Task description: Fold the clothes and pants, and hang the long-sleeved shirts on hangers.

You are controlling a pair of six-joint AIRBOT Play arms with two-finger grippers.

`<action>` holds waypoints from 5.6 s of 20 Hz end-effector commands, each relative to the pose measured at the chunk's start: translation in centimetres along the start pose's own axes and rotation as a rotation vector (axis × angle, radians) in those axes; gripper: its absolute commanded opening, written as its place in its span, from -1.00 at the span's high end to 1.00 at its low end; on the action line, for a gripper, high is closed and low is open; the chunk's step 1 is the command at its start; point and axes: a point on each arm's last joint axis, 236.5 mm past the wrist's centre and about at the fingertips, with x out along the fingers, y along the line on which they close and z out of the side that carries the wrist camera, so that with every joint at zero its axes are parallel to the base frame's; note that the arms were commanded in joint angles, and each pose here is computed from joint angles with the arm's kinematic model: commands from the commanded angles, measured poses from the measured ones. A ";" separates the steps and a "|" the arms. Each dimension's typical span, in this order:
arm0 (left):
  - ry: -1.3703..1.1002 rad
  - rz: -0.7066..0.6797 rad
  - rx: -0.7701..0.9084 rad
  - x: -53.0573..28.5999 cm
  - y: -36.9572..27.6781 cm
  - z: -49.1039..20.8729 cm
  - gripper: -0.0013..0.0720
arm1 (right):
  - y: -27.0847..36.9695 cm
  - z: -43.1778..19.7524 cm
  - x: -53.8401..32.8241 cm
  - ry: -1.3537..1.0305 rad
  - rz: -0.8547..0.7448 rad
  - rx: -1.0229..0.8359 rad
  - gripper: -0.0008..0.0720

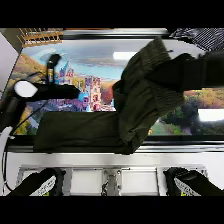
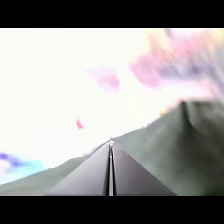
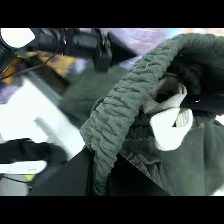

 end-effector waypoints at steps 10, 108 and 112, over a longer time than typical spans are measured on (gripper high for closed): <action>-0.397 0.417 -0.227 -18.6 13.5 2.9 0.95 | 4.9 -1.3 18.8 0.080 0.094 0.028 0.88; 0.445 -0.452 0.246 24.0 -32.8 -19.9 0.95 | -26.2 -17.9 0.9 0.495 -0.759 0.354 0.88; 0.413 -0.435 0.193 23.8 -31.5 -17.4 0.95 | -25.8 -17.9 1.2 0.496 -0.762 0.356 0.88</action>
